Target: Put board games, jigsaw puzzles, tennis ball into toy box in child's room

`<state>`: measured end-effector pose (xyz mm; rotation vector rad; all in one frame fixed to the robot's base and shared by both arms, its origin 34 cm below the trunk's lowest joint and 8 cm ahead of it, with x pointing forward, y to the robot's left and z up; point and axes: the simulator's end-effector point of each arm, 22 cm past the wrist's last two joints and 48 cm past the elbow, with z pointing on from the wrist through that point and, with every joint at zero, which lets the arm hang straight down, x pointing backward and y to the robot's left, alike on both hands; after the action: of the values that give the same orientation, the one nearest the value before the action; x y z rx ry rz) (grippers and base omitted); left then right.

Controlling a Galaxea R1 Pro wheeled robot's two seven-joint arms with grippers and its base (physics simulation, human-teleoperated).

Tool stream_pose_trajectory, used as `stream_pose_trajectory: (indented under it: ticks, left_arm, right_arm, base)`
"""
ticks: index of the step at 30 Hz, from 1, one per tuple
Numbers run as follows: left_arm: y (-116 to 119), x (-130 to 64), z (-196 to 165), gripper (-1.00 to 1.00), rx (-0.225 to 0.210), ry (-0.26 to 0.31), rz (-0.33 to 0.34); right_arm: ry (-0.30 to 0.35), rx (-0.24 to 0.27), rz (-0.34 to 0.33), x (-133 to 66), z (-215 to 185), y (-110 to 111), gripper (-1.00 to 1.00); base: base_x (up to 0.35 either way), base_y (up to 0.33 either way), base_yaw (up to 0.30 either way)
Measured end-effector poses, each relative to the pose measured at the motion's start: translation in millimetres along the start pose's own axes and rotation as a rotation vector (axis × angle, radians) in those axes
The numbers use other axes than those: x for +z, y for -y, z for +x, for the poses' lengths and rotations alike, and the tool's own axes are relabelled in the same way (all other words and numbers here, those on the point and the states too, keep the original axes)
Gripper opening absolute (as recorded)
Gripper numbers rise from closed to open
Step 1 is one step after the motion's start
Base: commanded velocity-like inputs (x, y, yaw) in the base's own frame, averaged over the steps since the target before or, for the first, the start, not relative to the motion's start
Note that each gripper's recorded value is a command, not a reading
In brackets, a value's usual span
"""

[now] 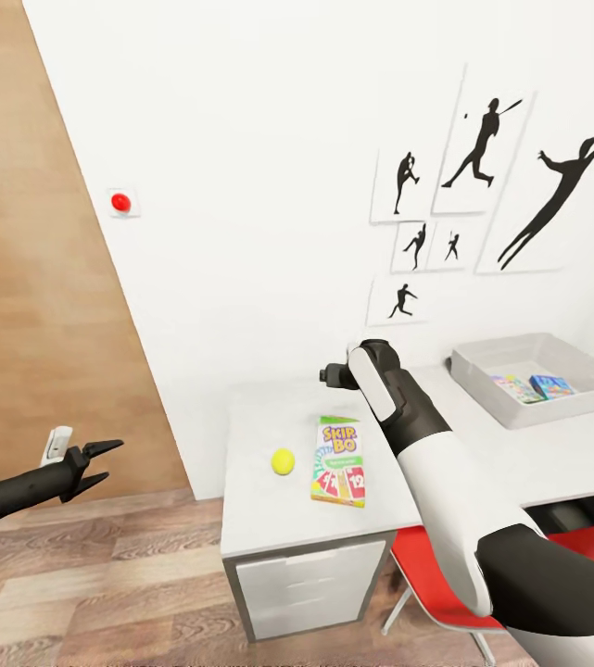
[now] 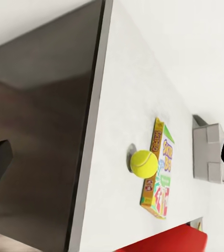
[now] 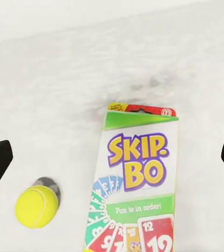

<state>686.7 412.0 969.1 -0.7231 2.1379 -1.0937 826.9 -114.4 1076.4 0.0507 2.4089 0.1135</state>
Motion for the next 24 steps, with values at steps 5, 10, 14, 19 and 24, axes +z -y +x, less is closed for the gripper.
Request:
stream_pose_trajectory:
  ticks: [5,10,14,19,24]
  left_arm:
    - [-4,2.0,1,1.0,-0.004,-0.004,-0.006]
    - [-8,4.0,3,1.0,-0.008,-0.008,-0.011]
    - [-11,5.5,4,1.0,-0.012,-0.011,-0.016]
    - [-15,7.4,5,1.0,-0.016,-0.015,-0.022]
    - [-19,9.2,7,1.0,-0.02,-0.019,-0.028]
  right_arm:
    - [-0.021,0.002,0.006,8.5,8,2,1.0]
    - [-0.034,0.003,0.008,14.5,13,3,1.0]
    - [-0.04,0.005,0.009,18.6,16,4,1.0]
    - [-0.037,0.012,0.01,23.5,17,5,1.0]
    - [-0.035,0.019,0.011,28.4,19,5,1.0]
  base:
    - [0.0,0.0,0.0]
    - [0.0,0.0,0.0]
    - [0.0,0.0,0.0]
    - [0.0,0.0,0.0]
    - [0.0,0.0,0.0]
